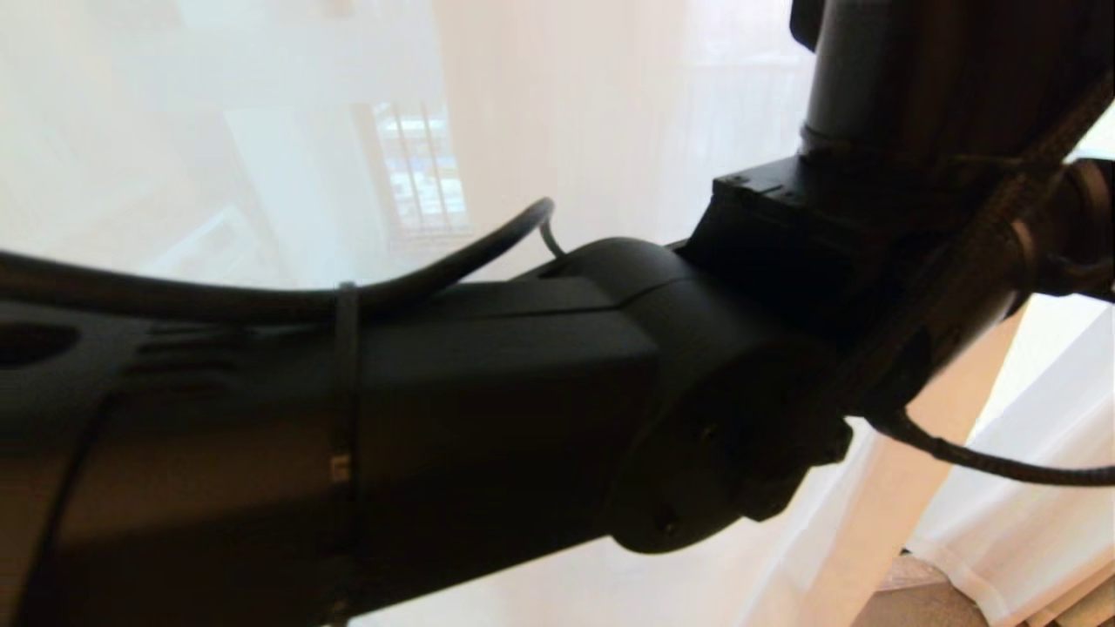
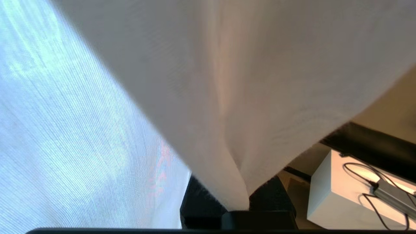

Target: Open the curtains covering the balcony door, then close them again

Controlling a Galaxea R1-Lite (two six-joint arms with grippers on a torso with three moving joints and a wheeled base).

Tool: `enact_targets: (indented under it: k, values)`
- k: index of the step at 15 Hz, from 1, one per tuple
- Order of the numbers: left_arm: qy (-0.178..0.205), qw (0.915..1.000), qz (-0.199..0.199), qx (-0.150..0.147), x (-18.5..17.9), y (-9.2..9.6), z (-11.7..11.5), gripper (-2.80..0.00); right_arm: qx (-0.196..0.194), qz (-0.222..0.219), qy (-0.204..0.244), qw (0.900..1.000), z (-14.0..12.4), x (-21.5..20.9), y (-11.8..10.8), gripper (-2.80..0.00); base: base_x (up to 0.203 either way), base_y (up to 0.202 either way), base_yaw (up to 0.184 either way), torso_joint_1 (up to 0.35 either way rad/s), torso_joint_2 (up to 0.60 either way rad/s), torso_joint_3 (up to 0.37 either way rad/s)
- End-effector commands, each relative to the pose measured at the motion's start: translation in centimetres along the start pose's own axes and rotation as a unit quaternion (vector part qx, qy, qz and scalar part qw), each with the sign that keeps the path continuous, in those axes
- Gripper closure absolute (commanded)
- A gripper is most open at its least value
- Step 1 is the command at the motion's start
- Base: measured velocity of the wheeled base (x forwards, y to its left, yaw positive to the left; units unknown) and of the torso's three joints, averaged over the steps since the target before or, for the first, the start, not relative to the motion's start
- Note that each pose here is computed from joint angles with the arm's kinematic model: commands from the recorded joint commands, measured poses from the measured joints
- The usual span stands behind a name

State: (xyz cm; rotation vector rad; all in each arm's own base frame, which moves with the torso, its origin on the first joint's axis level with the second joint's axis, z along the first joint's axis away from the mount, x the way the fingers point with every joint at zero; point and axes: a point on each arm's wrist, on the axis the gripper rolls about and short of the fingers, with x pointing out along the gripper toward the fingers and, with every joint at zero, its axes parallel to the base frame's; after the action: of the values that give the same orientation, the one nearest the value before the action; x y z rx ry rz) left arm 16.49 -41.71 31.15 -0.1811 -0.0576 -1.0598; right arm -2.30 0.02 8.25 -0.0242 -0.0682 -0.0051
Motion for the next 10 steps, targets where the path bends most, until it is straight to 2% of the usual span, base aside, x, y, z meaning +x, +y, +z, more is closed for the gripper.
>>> enact_targets:
  k: [1, 10]
  values:
    - [0.004, 1.0, 0.002, 0.0, 0.4, 0.1, -0.6, 0.0, 0.0, 0.001, 0.0, 1.0, 0.0, 0.0, 0.0, 0.0, 0.0, 0.0, 0.0, 0.0, 0.0, 0.0]
    - [0.016, 0.9999, 0.002, 0.002, 1.1, 0.0, -2.0, 0.0, 0.0, 0.0, 0.0, 1.0, 0.0, 0.0, 0.0, 0.0, 0.0, 0.0, 0.0, 0.0, 0.0, 0.0]
